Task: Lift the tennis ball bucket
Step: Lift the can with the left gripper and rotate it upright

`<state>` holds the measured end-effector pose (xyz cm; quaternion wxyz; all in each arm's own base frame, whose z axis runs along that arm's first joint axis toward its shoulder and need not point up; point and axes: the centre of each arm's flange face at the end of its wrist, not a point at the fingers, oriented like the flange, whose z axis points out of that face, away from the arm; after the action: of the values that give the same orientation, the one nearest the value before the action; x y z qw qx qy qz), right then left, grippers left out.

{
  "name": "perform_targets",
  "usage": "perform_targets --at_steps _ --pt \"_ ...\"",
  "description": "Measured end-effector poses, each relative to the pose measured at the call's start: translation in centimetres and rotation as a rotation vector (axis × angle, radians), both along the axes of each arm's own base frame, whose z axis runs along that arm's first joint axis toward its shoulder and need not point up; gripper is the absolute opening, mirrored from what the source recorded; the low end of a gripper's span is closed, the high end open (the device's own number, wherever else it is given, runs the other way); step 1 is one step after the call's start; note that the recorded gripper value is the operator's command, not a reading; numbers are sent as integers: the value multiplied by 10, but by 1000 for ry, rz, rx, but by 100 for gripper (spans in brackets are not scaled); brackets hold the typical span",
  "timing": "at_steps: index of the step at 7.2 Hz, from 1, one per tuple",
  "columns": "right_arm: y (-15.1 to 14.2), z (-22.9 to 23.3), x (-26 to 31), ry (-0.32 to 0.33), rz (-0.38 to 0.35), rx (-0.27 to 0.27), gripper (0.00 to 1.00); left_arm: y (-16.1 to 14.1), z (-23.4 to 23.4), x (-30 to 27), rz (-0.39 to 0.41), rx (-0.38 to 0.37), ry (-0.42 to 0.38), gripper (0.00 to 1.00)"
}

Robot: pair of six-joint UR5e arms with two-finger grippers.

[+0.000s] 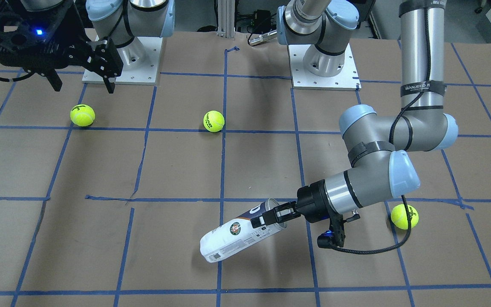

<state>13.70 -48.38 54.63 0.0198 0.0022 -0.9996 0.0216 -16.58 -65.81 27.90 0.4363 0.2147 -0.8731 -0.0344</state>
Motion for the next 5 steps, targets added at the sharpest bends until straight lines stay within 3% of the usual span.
perform_targets --at_steps 1,2,3,5 --pt "0 0 0 0 0 0 100 -12 36 -12 51 13 -51 0" --pt "0 0 0 0 -1 0 100 -18 61 -29 64 1 -168 0" --pt "0 0 0 0 -1 0 100 -19 77 -41 18 -29 -310 0" --pt "0 -1 0 0 -1 3 100 -11 102 -41 -251 -59 -592 0"
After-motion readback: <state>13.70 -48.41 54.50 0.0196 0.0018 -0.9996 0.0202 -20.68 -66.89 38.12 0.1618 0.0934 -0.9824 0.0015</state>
